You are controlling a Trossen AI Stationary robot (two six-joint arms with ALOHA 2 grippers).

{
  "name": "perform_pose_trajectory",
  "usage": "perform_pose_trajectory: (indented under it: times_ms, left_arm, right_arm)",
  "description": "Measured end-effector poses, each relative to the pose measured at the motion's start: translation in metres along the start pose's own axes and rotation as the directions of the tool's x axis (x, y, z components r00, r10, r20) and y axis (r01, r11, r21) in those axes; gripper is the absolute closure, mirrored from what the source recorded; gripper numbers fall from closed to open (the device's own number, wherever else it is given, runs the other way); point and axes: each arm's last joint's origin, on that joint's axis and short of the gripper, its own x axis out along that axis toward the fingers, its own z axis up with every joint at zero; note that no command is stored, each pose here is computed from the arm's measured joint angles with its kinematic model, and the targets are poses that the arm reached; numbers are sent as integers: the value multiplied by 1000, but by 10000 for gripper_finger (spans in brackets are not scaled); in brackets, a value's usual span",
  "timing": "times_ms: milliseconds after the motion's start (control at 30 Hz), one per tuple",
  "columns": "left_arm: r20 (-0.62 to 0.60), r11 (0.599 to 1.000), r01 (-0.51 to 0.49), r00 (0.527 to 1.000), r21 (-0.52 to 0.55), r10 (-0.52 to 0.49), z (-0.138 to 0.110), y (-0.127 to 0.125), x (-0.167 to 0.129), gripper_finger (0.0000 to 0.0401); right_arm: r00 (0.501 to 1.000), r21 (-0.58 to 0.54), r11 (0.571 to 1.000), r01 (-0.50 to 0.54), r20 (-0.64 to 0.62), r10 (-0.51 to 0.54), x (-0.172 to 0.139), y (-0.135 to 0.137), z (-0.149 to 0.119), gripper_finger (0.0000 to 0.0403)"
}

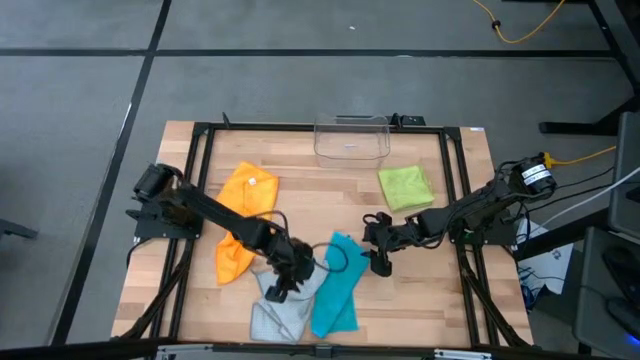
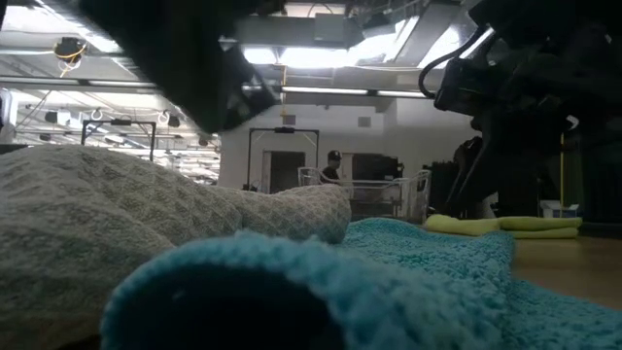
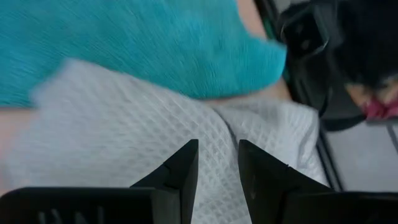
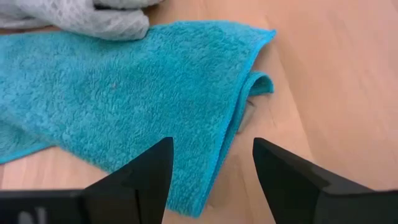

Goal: Fold microfiber towels
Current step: Move the gray microfiber towel to the middle left of the table

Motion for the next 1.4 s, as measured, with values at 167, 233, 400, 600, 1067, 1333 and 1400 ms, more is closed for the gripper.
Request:
perform_pose_trajectory:
  times_ms: [167,233,400,600,1067,1333,1400]
  left_arm:
    - [-41,1000,-14,999,18,15,-8,-1,32,299]
    - [-56,998,-56,997,21,57,-12,0,42,303]
    - [-137,962,-274,952,12,273,-21,16,43,312]
    - [-272,895,-446,860,9,431,-29,50,15,328]
    - [-518,652,-757,578,-51,631,-64,187,-73,355]
    - [-373,647,-688,724,-329,580,-42,163,-125,374]
    - [-280,698,-586,810,-412,515,-34,145,-132,378]
  right_arm:
    - [1000,2,1000,-2,7,2,0,0,1,179]
    - [1000,2,1000,-3,10,3,0,0,1,179]
    - [1000,4,1000,-3,9,3,0,0,1,179]
    - [1000,4,1000,-3,10,3,0,0,1,179]
    - [1000,59,998,-4,13,4,0,0,1,179]
    - [1000,54,999,-6,15,5,0,1,1,179]
    - [1000,50,999,-6,15,5,0,1,1,179]
